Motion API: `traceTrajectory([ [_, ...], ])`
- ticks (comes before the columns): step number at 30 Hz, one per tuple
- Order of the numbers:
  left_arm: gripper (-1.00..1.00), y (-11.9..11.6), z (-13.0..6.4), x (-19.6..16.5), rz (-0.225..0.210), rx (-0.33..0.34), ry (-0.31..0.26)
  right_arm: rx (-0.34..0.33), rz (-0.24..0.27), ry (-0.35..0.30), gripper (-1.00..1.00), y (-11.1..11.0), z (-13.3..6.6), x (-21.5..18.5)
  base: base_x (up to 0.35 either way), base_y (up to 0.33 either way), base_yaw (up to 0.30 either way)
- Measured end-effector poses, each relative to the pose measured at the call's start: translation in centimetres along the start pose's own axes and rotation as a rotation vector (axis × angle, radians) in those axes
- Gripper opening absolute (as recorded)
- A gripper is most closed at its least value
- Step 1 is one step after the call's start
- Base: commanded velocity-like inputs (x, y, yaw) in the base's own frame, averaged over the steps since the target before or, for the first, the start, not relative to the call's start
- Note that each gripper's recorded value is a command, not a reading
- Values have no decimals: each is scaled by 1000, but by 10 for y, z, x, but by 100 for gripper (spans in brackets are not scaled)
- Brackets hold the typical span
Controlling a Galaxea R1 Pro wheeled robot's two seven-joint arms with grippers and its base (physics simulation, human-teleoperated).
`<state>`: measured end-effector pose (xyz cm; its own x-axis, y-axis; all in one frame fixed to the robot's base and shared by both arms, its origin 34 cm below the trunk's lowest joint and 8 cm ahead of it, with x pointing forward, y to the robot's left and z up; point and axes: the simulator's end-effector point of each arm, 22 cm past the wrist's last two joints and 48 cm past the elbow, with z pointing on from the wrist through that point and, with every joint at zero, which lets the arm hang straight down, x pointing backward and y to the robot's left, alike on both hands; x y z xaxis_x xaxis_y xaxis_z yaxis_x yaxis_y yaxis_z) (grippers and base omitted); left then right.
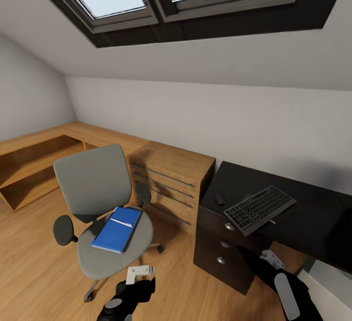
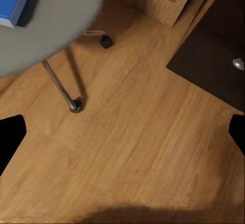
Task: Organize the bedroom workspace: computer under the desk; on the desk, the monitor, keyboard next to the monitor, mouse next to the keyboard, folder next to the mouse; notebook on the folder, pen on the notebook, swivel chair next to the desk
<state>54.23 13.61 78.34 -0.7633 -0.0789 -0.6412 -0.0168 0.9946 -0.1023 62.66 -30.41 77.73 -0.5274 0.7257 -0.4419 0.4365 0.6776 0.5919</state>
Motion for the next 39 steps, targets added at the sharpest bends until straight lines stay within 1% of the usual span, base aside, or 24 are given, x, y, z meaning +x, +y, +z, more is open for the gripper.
traceTrajectory([
  [3, 100, 0, 11, 32, 7, -4, 66, 8, -1, 11, 100, -6, 4, 6, 0, 0, -100],
  [5, 100, 1, 17, 47, 11, -8, 93, 15, 4, 29, 100, -11, 8, 16, 0, 0, -191],
  [10, 100, 6, 29, 80, 19, -20, 140, 43, 14, 84, 100, -29, 18, 43, 0, 0, -220],
  [13, 100, 11, 35, 100, 23, -30, 168, 71, 0, 117, 100, -42, 22, 58, 0, 0, -120],
  [14, 100, 15, 38, 110, 23, -37, 182, 92, -26, 135, 100, -50, 23, 66, 0, 0, -64],
  [15, 100, 17, 40, 115, 22, -40, 190, 104, -42, 145, 100, -55, 24, 70, 0, 0, -41],
  [16, 100, 21, 42, 126, 19, -48, 205, 133, -79, 169, 100, -65, 25, 79, 0, 0, -21],
  [17, 100, 26, 45, 144, 15, -58, 221, 180, -145, 211, 100, -82, 25, 96, 0, 0, -17],
  [18, 100, 28, 47, 150, 14, -62, 223, 195, -168, 224, 100, -88, 25, 102, 0, 0, -11],
  [19, 100, 30, 50, 157, 11, -68, 217, 220, -209, 240, 100, -98, 26, 111, 0, 0, -9],
  [20, 100, 31, 52, 160, 9, -71, 210, 230, -229, 244, 100, -103, 27, 115, 0, 0, -5],
  [21, 100, 33, 54, 161, 5, -76, 192, 246, -265, 245, 100, -111, 28, 121, 0, 0, -4],
  [22, 100, 34, 56, 162, 2, -78, 183, 251, -281, 242, 100, -115, 29, 124, 0, 0, -1],
  [23, 100, 37, 58, 161, -5, -85, 154, 257, -335, 186, 100, -126, 34, 131, 0, 0, 0],
  [26, 100, 39, 62, 166, -9, -89, 152, 252, -357, 133, 100, -133, 39, 137, 0, 0, 0],
  [27, 100, 39, 63, 172, -10, -91, 159, 246, -374, 85, 100, -137, 41, 142, 0, 0, 0],
  [29, 100, 40, 64, 175, -10, -92, 162, 241, -385, 56, 100, -138, 41, 142, 0, 0, 0],
  [31, 100, 40, 64, 174, -9, -91, 157, 241, -387, 49, 100, -139, 41, 142, 0, 0, 0],
  [32, 100, 39, 65, 171, -9, -89, 142, 240, -387, 47, 100, -139, 41, 142, 0, 0, 0],
  [33, 100, 38, 66, 164, -12, -87, 107, 238, -386, 45, 100, -138, 41, 142, 0, 0, 0],
  [34, 100, 40, 66, 173, -12, -93, 84, 193, -388, 52, 100, -129, 43, 145, 0, 0, 0],
  [39, 100, 44, 66, 187, -6, -101, 97, 133, -386, 63, 100, -118, 45, 151, 0, 165, -55],
])
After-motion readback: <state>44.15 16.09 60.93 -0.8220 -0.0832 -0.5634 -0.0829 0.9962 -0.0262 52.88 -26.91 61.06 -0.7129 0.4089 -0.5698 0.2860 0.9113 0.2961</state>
